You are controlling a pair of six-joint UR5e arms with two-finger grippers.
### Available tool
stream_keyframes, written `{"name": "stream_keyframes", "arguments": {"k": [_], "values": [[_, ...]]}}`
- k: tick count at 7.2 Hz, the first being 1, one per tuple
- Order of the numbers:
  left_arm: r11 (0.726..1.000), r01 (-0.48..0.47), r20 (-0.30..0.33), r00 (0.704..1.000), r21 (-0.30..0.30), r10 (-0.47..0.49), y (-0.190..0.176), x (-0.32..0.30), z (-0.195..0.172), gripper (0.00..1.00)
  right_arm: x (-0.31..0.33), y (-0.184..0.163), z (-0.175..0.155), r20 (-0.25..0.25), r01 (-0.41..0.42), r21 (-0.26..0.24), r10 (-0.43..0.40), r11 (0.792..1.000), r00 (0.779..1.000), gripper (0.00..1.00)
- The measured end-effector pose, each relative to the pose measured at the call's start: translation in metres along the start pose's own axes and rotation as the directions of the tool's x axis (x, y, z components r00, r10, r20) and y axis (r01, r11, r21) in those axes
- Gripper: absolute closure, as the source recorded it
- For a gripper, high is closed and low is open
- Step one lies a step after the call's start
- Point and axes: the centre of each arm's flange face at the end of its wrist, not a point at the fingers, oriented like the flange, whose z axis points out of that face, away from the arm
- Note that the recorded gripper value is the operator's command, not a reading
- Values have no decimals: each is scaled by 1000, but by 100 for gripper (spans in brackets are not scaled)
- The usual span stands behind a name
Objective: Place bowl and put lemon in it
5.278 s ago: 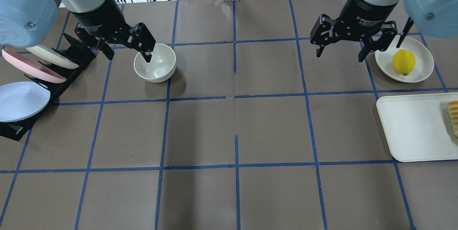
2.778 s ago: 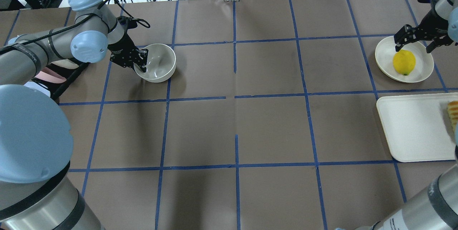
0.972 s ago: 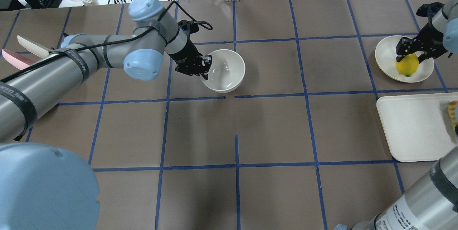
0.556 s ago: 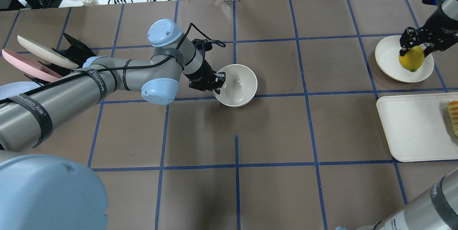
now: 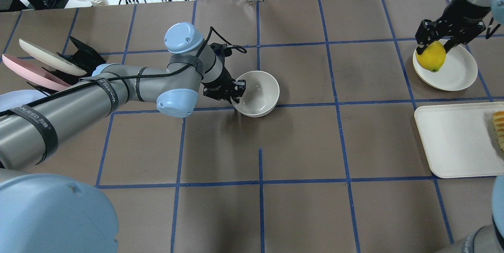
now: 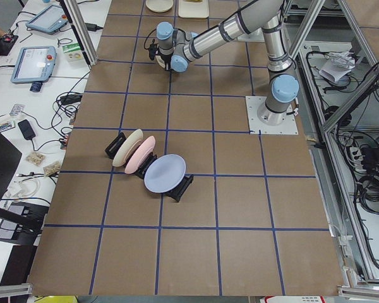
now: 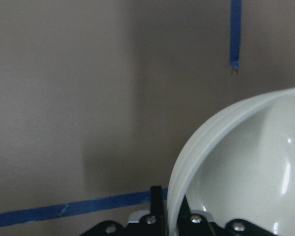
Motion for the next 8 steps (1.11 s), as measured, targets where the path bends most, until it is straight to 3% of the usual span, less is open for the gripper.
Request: {"name": "stream_keyframes", "arguments": {"k": [3,5,8], "values": [[1000,19,19,1000,-6,-19,2,-5,-37,0,-102,6,-13,-6,7,8,-7,1000,1000,100],[997,70,49,996,-20,-69,-2,-28,-97,0,-173,15,-12,23,-29,11,29,1000,999,100],[996,60,172,984,-60,-49,10,-44,-207,0,-259,30,-5,93,-54,19,52,998,994,100]]}}
